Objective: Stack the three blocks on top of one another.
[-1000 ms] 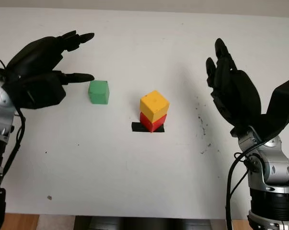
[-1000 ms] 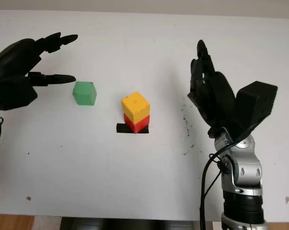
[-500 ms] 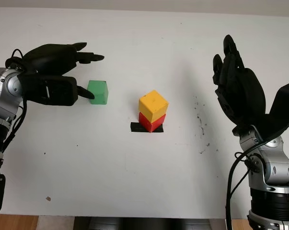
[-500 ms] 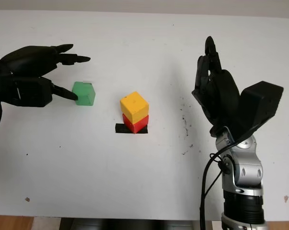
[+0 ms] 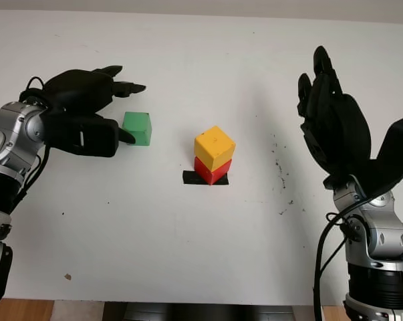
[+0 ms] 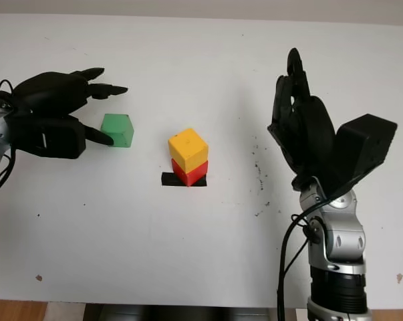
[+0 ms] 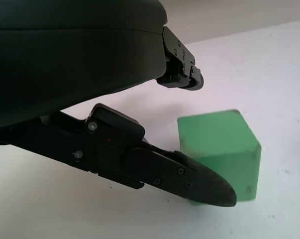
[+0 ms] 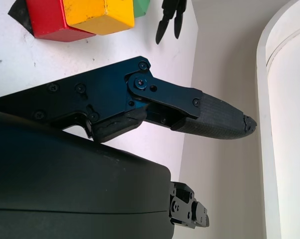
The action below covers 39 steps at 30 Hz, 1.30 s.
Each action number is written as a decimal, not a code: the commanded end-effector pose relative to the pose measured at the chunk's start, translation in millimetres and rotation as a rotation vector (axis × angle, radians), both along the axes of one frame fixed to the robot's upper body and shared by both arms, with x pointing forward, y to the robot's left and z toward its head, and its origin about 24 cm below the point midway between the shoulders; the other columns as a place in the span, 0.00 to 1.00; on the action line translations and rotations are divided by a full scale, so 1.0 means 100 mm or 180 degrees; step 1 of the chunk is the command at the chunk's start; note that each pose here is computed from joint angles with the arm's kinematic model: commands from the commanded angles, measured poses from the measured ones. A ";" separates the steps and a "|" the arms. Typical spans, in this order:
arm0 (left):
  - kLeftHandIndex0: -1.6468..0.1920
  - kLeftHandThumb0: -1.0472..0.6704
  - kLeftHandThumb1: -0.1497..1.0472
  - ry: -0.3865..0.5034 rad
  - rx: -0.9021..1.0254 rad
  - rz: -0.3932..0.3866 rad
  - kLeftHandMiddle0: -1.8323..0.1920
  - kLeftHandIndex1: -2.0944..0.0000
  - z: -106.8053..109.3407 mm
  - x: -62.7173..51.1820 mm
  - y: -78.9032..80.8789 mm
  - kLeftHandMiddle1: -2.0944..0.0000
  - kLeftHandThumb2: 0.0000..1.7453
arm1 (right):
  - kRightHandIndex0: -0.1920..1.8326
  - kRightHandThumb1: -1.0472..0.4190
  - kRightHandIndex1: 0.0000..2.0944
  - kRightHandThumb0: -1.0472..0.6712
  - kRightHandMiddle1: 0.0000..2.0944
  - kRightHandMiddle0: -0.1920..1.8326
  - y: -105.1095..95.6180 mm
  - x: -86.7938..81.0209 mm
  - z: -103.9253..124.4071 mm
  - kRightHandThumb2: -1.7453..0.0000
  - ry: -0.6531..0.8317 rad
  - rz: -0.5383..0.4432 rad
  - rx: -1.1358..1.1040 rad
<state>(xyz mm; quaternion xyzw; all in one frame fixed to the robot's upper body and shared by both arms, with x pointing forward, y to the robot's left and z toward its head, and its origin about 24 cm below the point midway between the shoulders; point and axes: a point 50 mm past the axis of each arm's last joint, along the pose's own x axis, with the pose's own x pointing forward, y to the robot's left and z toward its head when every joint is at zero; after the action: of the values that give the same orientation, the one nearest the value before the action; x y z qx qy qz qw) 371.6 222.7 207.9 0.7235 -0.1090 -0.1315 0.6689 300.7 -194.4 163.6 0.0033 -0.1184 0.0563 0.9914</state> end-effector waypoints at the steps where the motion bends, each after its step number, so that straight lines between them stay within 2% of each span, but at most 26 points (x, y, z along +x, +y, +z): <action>1: 0.72 0.09 0.99 -0.0017 0.0028 -0.0025 0.91 0.96 -0.07 -0.02 -0.02 0.97 0.04 | 0.00 0.00 0.00 0.16 0.00 0.00 -0.04 -0.04 0.00 0.57 -0.0019 -0.0029 -0.0004; 9: 0.69 0.10 1.00 -0.0062 0.0101 0.0014 0.90 0.95 -0.14 -0.04 -0.03 0.97 0.05 | 0.00 0.00 0.00 0.16 0.00 0.00 -0.04 -0.04 0.01 0.58 -0.0023 -0.0035 -0.0030; 17: 0.62 0.16 0.99 -0.0115 0.0048 -0.0021 0.85 0.90 -0.16 -0.05 -0.04 0.96 0.03 | 0.00 0.00 0.00 0.16 0.00 0.00 -0.04 -0.04 0.01 0.58 -0.0016 -0.0030 -0.0015; 18: 0.62 0.18 0.98 -0.0132 0.0005 -0.0039 0.83 0.84 -0.16 -0.05 -0.03 0.97 0.03 | 0.00 0.00 0.00 0.17 0.00 0.00 -0.04 -0.04 0.01 0.58 -0.0011 -0.0028 -0.0020; 20: 0.72 0.21 0.99 -0.0156 -0.0088 -0.0074 0.80 0.61 -0.17 -0.05 -0.03 0.97 0.04 | 0.00 0.00 0.00 0.17 0.00 0.00 -0.04 -0.05 0.01 0.57 -0.0005 -0.0019 -0.0025; 21: 0.74 0.23 1.00 -0.0162 -0.0139 -0.0086 0.79 0.55 -0.17 -0.05 -0.03 0.97 0.04 | 0.00 0.00 0.00 0.17 0.00 0.00 -0.04 -0.05 0.00 0.57 0.0000 -0.0016 -0.0026; 24: 0.74 0.29 1.00 -0.0227 -0.0301 -0.0134 0.75 0.44 -0.18 -0.05 -0.02 0.96 0.08 | 0.00 0.00 0.00 0.18 0.00 0.00 -0.04 -0.05 0.00 0.57 0.0016 -0.0022 -0.0015; 27: 0.79 0.33 1.00 -0.0297 -0.0385 -0.0197 0.73 0.33 -0.18 -0.05 -0.02 0.97 0.11 | 0.00 0.00 0.00 0.19 0.00 0.00 -0.04 -0.05 0.00 0.56 0.0025 -0.0021 -0.0022; 31: 0.83 0.35 1.00 -0.0340 -0.0396 -0.0233 0.72 0.28 -0.19 -0.04 -0.01 0.96 0.13 | 0.00 0.00 0.00 0.19 0.00 0.00 -0.04 -0.05 0.00 0.56 0.0023 -0.0037 -0.0008; 39: 0.82 0.35 1.00 -0.0257 -0.0606 -0.0247 0.71 0.25 -0.18 -0.03 0.00 0.96 0.12 | 0.00 0.00 0.00 0.19 0.00 0.00 -0.04 -0.05 0.00 0.57 0.0036 -0.0046 -0.0048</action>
<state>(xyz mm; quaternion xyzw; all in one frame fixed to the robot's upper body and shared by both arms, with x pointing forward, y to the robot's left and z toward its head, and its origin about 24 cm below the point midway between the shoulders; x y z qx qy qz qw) 366.9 222.8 180.1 0.6669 -0.1649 -0.1258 0.7157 298.6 -196.2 161.9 0.0024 -0.1084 0.0524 0.9927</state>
